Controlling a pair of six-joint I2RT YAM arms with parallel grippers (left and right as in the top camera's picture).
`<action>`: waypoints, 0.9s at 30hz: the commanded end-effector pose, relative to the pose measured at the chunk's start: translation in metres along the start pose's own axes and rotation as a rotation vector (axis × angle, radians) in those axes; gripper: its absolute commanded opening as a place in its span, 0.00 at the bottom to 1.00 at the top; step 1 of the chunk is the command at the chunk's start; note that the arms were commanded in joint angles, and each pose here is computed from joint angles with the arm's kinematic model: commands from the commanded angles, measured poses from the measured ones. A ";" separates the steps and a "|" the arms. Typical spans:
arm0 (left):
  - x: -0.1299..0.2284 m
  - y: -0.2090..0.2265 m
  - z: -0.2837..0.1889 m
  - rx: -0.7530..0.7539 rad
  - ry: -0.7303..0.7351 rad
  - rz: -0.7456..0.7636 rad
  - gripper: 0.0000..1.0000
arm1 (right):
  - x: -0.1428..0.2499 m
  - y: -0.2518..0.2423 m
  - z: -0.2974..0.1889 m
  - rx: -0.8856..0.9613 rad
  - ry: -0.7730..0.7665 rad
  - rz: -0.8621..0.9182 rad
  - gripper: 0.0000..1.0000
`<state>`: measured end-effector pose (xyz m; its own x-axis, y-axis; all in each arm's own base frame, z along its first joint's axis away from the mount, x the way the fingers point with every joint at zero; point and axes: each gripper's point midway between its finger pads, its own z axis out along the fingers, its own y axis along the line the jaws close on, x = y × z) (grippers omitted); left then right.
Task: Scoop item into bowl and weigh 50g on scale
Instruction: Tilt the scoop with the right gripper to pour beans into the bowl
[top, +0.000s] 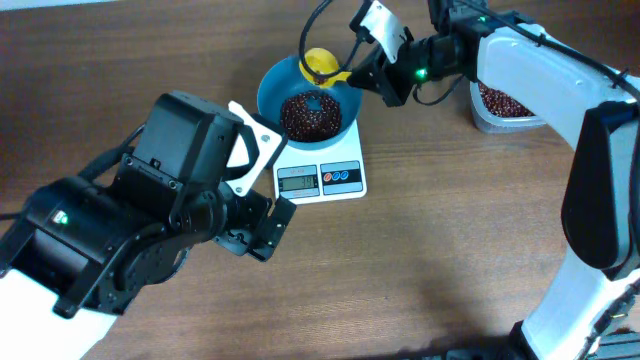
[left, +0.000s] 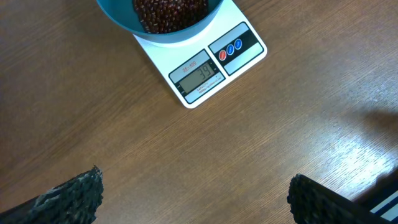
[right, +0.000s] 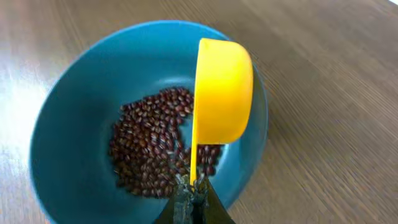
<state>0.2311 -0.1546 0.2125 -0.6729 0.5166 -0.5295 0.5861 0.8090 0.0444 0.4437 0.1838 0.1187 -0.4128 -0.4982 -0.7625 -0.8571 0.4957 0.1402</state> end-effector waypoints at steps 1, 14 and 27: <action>-0.007 0.003 -0.006 -0.010 -0.025 0.003 0.99 | -0.034 0.023 -0.019 -0.059 -0.097 -0.049 0.04; -0.007 0.003 -0.006 -0.010 -0.025 0.003 0.99 | -0.056 0.022 -0.060 0.112 -0.058 -0.100 0.04; -0.007 0.003 -0.006 -0.010 -0.025 0.003 0.99 | -0.065 0.017 -0.073 0.349 0.088 -0.360 0.04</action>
<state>0.2311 -0.1546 0.2124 -0.6730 0.5167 -0.5292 0.5862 0.8090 0.0444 0.4343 0.1761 0.1819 -0.2172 -0.7195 -0.6597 -0.8320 0.4898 -0.2603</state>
